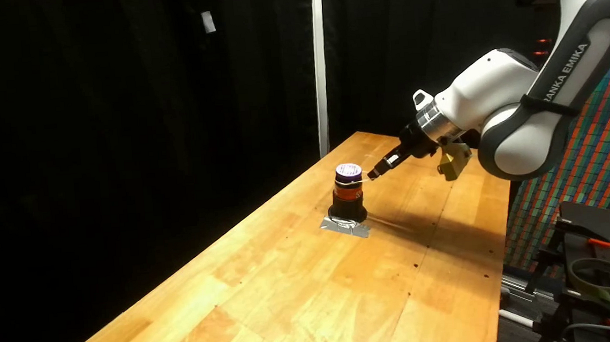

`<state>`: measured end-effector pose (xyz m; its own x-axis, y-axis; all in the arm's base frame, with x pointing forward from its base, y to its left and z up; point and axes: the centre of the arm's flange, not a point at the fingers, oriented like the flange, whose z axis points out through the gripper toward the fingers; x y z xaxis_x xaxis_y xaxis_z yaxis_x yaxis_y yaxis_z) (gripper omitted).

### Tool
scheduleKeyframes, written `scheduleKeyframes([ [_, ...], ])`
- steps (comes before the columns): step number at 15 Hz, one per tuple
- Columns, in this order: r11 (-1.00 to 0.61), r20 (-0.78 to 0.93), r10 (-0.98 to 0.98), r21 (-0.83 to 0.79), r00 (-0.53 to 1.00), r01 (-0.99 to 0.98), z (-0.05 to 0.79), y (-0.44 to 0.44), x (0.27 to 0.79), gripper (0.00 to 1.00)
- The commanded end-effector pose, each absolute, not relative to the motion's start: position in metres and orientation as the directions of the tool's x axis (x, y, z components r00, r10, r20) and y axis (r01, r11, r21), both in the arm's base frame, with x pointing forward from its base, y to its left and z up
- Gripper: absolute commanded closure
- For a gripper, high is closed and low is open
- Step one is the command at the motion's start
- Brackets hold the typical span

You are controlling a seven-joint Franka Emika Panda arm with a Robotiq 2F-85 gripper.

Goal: Put the elastic around the bottle

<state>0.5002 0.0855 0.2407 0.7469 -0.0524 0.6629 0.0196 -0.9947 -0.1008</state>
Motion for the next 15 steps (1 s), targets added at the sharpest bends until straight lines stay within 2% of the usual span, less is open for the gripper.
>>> scheduleKeyframes([
  [1,-0.992,0.711,-0.056,-0.119,0.701,0.041,0.252,0.094,0.482,0.86],
  [7,-0.989,0.768,-0.073,-0.14,0.636,0.055,0.26,0.103,0.479,0.84],
  [9,-0.989,0.775,-0.071,-0.139,0.628,0.06,0.259,0.104,0.477,0.75],
  [11,-0.99,0.759,-0.06,-0.129,0.648,0.059,0.259,0.105,0.478,0.49],
  [12,-0.988,0.709,-0.063,-0.146,0.703,0.059,0.26,0.104,0.48,0.4],
  [13,-0.988,0.735,-0.065,-0.141,0.675,0.059,0.248,0.104,0.483,0.33],
  [14,-0.988,0.725,-0.064,-0.142,0.686,0.058,0.246,0.104,0.483,0.51],
  [15,-0.988,0.724,-0.065,-0.143,0.687,0.057,0.245,0.104,0.483,0.43],
])
